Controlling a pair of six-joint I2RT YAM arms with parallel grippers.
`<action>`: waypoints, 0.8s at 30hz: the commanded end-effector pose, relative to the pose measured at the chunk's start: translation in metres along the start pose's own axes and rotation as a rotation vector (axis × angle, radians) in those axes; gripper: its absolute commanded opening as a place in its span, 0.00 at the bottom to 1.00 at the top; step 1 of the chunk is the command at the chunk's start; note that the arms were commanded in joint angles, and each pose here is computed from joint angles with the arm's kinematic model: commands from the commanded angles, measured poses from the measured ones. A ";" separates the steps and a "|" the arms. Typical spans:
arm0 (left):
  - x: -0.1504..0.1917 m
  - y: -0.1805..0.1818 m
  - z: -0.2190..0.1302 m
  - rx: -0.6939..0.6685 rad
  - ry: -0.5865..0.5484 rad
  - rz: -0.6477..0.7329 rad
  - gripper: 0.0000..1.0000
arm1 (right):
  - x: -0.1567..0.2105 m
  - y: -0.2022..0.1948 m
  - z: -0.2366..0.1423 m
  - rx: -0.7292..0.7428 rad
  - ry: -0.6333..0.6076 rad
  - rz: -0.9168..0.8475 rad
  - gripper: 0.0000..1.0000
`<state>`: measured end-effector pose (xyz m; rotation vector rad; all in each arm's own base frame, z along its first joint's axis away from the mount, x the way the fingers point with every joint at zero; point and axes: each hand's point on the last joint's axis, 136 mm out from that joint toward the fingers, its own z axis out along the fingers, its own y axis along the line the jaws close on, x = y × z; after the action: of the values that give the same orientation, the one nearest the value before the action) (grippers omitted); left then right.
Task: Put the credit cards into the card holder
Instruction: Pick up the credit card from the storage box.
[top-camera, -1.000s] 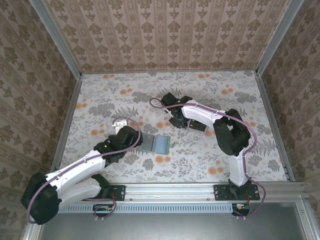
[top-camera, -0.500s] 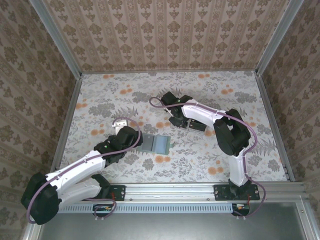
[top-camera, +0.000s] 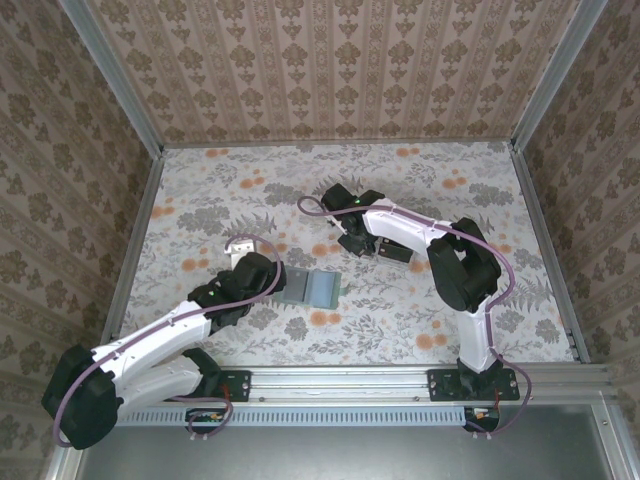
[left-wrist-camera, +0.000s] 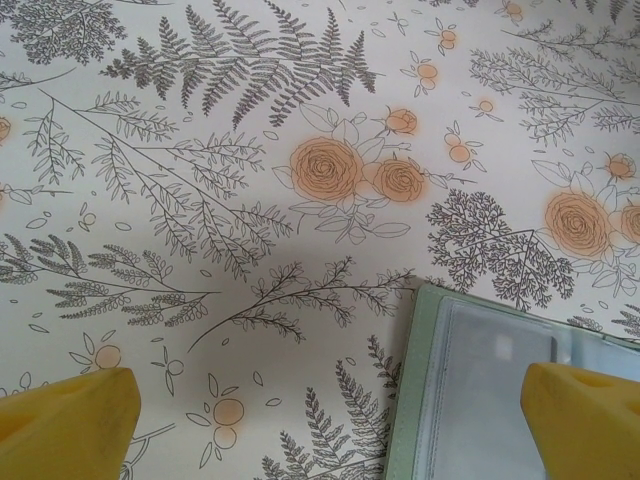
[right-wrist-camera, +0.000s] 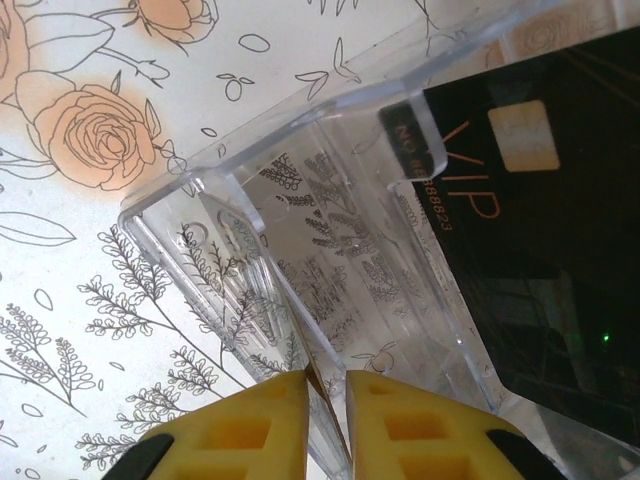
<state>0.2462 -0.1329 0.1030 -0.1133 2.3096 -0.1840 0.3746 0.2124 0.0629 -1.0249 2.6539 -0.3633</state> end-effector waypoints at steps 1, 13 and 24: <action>0.004 0.002 0.002 0.000 0.009 -0.019 1.00 | -0.003 -0.002 -0.020 -0.005 -0.033 -0.062 0.16; 0.006 0.003 0.003 -0.003 0.016 -0.018 1.00 | -0.017 -0.006 -0.041 -0.003 -0.102 -0.122 0.01; 0.007 0.008 0.005 -0.029 0.015 -0.022 1.00 | -0.035 0.009 -0.108 -0.067 -0.251 0.043 0.00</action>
<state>0.2453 -0.1322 0.0995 -0.1160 2.3204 -0.1833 0.3719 0.2398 0.1298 -1.0662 2.4882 -0.2540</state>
